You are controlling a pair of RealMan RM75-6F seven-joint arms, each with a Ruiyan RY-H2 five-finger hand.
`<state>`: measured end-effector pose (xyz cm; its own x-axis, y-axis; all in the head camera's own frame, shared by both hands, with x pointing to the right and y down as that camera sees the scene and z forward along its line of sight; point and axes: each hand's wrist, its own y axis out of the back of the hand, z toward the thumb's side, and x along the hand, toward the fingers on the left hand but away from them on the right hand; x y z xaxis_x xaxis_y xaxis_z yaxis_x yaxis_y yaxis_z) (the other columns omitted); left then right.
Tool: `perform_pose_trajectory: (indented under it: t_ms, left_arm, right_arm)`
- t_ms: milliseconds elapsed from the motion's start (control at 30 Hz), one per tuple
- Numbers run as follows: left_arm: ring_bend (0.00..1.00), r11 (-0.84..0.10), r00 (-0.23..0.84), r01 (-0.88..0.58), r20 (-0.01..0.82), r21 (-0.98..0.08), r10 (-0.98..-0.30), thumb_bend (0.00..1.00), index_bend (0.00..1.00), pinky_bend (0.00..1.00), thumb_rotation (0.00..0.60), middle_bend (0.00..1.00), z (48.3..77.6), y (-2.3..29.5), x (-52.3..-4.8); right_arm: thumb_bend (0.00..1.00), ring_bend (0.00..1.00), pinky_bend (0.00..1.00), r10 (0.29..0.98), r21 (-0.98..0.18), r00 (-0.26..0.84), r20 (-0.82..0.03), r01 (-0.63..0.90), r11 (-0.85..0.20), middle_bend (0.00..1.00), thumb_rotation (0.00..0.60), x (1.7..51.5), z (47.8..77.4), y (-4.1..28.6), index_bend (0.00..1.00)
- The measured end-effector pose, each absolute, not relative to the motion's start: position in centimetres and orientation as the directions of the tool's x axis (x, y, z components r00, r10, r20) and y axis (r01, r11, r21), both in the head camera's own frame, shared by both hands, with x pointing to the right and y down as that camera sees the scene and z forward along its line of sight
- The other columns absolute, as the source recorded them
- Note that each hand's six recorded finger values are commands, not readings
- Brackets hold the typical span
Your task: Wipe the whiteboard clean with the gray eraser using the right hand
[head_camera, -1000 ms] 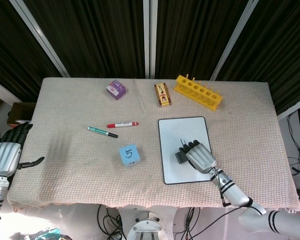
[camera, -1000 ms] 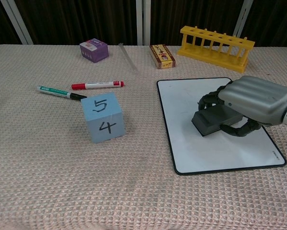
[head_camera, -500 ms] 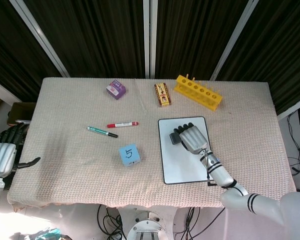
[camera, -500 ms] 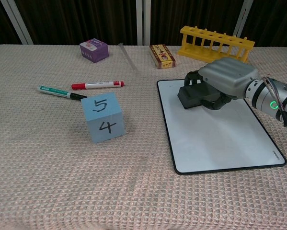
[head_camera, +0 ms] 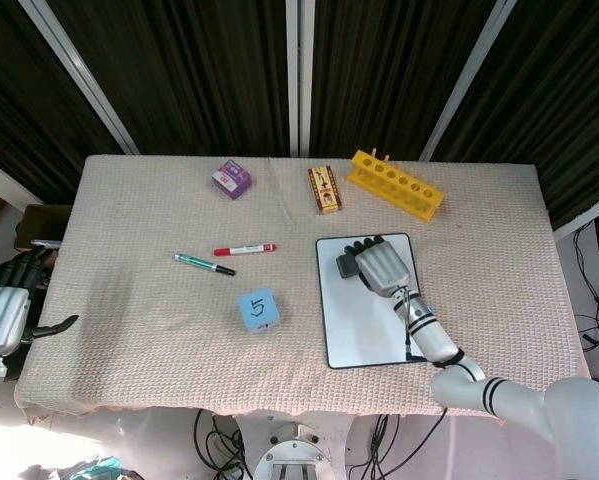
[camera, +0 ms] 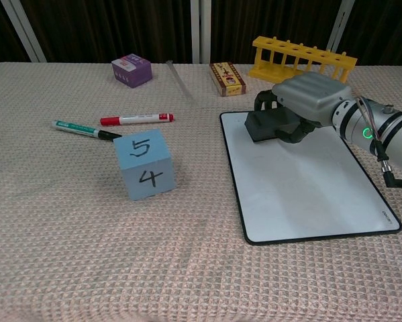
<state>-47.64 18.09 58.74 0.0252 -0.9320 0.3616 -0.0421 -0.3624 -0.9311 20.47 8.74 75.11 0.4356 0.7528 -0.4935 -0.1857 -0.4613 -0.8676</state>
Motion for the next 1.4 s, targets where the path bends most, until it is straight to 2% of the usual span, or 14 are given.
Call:
perform_pose_trajectory:
  t_ms: [200,367,533,700,767,867,933,1033,1100,1233,1400]
  left_arm:
    - [0.08,-0.354,0.035,-0.039,0.353,-0.934,-0.935,0.1,0.07,0.16,0.421,0.05,58.4,18.2,-47.2]
    - [0.08,-0.359,0.041,-0.033,0.357,-0.933,-0.933,0.1,0.07,0.16,0.422,0.05,58.4,18.3,-46.9]
    - [0.08,-0.365,0.052,-0.038,0.363,-0.93,-0.93,0.1,0.07,0.16,0.422,0.05,58.8,18.3,-46.3]
    - [0.08,-0.369,0.064,-0.033,0.366,-0.929,-0.928,0.1,0.07,0.16,0.421,0.05,59.0,18.3,-45.7]
    - [0.08,-0.37,0.065,-0.031,0.368,-0.928,-0.928,0.1,0.07,0.16,0.423,0.05,59.0,18.3,-45.6]
    - [0.08,-0.372,0.066,-0.028,0.37,-0.928,-0.927,0.1,0.07,0.16,0.424,0.05,59.0,18.3,-45.5]
    - [0.08,-0.373,0.066,-0.027,0.371,-0.927,-0.926,0.1,0.07,0.16,0.423,0.05,59.0,18.3,-45.4]
    - [0.08,-0.372,0.066,-0.023,0.37,-0.928,-0.927,0.1,0.07,0.16,0.423,0.05,58.9,18.3,-45.3]
    - [0.08,-0.37,0.067,-0.022,0.368,-0.929,-0.928,0.1,0.07,0.16,0.421,0.05,58.8,18.2,-45.3]
    - [0.08,-0.364,0.068,-0.022,0.362,-0.931,-0.93,0.1,0.07,0.16,0.421,0.05,58.7,18.2,-45.2]
    - [0.08,-0.356,0.067,-0.021,0.354,-0.934,-0.933,0.1,0.07,0.16,0.421,0.05,58.3,18.2,-45.2]
  right_arm:
    - [0.36,0.37,0.43,0.779,-0.895,0.446,-0.441,-0.157,-0.418,0.5,0.6,22.8,72.2,9.3,0.63]
    - [0.36,0.37,0.43,0.795,-0.889,0.4,-0.457,-0.202,-0.41,0.5,0.6,28.3,70.1,10.9,0.63]
    - [0.36,0.37,0.43,0.8,-0.867,0.335,-0.498,-0.223,-0.446,0.5,0.6,33.2,69.8,13.0,0.63]
    - [0.36,0.36,0.43,0.81,-0.852,0.27,-0.52,-0.236,-0.468,0.48,0.6,37.1,70.3,13.6,0.6]
    - [0.36,0.35,0.41,0.811,-0.845,0.249,-0.53,-0.236,-0.48,0.46,0.6,38.4,70.6,13.8,0.57]
    - [0.35,0.27,0.34,0.801,-0.832,0.234,-0.551,-0.226,-0.507,0.38,0.6,39.2,71.2,14.1,0.45]
    - [0.32,0.12,0.21,0.788,-0.82,0.232,-0.57,-0.223,-0.527,0.22,0.6,39.3,71.7,14.4,0.24]
    - [0.25,0.0,0.03,0.773,-0.806,0.233,-0.59,-0.227,-0.547,0.04,0.6,39.2,72.1,14.5,0.03]
    - [0.19,0.0,0.0,0.769,-0.801,0.231,-0.596,-0.236,-0.55,0.0,0.6,39.3,72.2,14.5,0.0]
    - [0.12,0.0,0.0,0.769,-0.8,0.229,-0.597,-0.23,-0.554,0.0,0.6,39.2,71.8,14.6,0.0]
    - [0.11,0.0,0.0,0.799,-0.835,0.242,-0.55,-0.178,-0.521,0.0,0.6,39.2,70.1,14.6,0.0]
